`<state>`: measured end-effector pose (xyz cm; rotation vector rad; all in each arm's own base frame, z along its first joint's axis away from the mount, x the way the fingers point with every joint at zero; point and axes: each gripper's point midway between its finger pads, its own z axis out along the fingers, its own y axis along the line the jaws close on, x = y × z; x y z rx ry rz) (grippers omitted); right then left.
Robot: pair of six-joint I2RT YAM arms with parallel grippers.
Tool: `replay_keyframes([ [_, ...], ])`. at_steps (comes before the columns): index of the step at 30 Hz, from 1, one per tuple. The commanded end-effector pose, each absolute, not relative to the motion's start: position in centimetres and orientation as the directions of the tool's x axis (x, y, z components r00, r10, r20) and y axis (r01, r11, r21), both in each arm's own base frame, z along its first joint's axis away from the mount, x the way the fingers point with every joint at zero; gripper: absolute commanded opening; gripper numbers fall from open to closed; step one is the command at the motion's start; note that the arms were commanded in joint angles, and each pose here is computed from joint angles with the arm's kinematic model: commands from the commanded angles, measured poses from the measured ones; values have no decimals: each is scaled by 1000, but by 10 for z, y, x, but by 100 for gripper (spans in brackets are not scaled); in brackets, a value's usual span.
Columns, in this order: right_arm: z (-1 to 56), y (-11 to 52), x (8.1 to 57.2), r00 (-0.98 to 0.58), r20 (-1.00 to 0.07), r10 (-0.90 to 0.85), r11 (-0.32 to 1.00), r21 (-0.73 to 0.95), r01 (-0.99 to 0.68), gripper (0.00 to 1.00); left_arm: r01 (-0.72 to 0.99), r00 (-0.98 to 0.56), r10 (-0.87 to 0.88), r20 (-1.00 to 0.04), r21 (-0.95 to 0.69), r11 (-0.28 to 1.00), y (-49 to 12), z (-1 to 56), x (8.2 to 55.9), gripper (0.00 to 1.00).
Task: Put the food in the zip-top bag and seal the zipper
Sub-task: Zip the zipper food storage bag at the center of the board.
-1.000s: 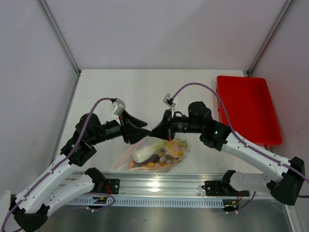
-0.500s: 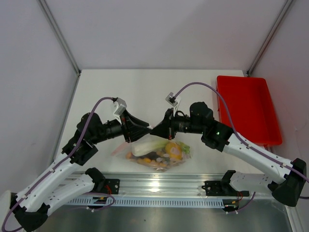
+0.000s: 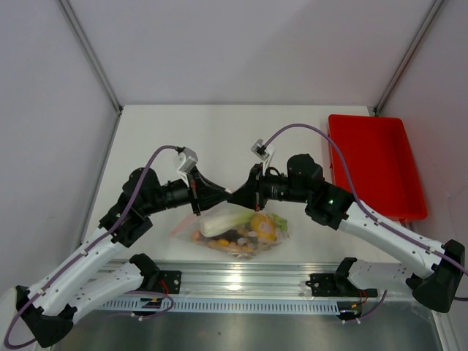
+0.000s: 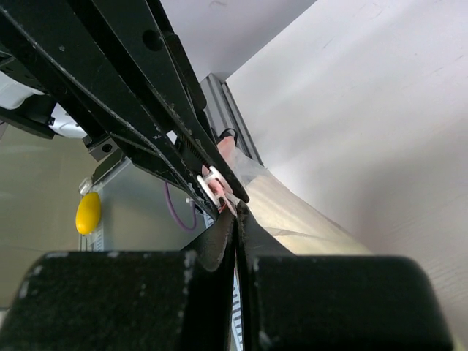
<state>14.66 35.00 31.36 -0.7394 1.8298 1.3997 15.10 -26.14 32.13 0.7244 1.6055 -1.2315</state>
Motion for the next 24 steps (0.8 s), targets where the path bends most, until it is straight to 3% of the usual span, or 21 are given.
replay_keyframes([
  [1, 368, 347, 148, -516, -849, 114, 213, 528, -822, 0, 883, -356, -97, -929, -369, 291, -261, 327, 145, 1],
  [19, 385, 333, 169, -500, -805, 319, 266, 582, -768, 0, 854, -425, -6, -905, -403, 330, -246, 297, 129, 1],
  [24, 378, 345, 159, -501, -843, 197, 220, 536, -815, 0, 860, -420, -3, -907, -399, 318, -244, 299, 125, 0],
])
